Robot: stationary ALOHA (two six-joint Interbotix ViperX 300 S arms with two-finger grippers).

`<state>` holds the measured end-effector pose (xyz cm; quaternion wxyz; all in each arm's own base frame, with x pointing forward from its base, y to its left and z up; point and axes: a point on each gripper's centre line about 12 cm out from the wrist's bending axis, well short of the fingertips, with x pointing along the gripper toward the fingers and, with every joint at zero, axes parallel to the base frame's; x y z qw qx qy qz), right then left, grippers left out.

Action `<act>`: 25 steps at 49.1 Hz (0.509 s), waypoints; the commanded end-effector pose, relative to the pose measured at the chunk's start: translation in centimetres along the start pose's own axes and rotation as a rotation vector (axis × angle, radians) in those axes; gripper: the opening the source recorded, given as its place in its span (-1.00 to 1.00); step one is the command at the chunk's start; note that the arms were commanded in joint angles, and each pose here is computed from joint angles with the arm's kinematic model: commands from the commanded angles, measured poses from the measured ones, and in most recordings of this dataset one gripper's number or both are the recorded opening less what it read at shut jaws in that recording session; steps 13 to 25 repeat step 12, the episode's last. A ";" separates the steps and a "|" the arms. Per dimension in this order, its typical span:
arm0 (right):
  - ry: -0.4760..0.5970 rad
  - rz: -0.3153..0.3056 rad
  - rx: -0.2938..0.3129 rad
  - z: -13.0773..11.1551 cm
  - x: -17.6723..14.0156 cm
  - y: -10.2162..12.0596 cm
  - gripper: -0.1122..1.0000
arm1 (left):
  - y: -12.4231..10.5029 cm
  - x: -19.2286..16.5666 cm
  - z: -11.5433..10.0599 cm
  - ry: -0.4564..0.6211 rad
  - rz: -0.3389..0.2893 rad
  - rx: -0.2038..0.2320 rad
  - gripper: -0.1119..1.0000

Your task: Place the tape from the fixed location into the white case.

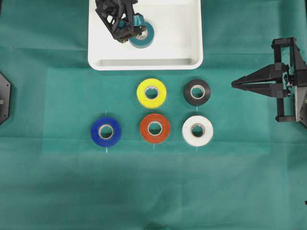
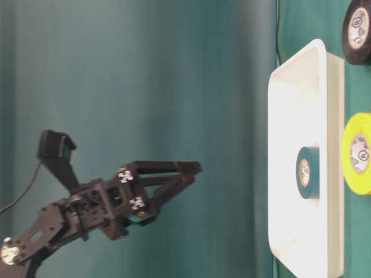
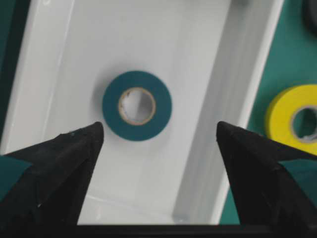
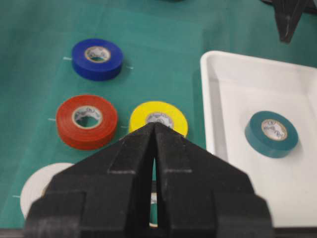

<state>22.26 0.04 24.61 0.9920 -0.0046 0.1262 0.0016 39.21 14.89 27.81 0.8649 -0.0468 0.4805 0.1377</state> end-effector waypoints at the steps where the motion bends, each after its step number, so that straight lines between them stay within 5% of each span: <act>1: -0.029 0.000 -0.002 1.1 0.1 0.0 -0.80 | -0.2 -2.5 1.2 -0.065 0.000 0.005 0.82; 25: -0.029 0.000 -0.005 1.1 0.1 0.0 -0.80 | -0.2 -2.8 1.2 -0.063 0.000 0.007 0.82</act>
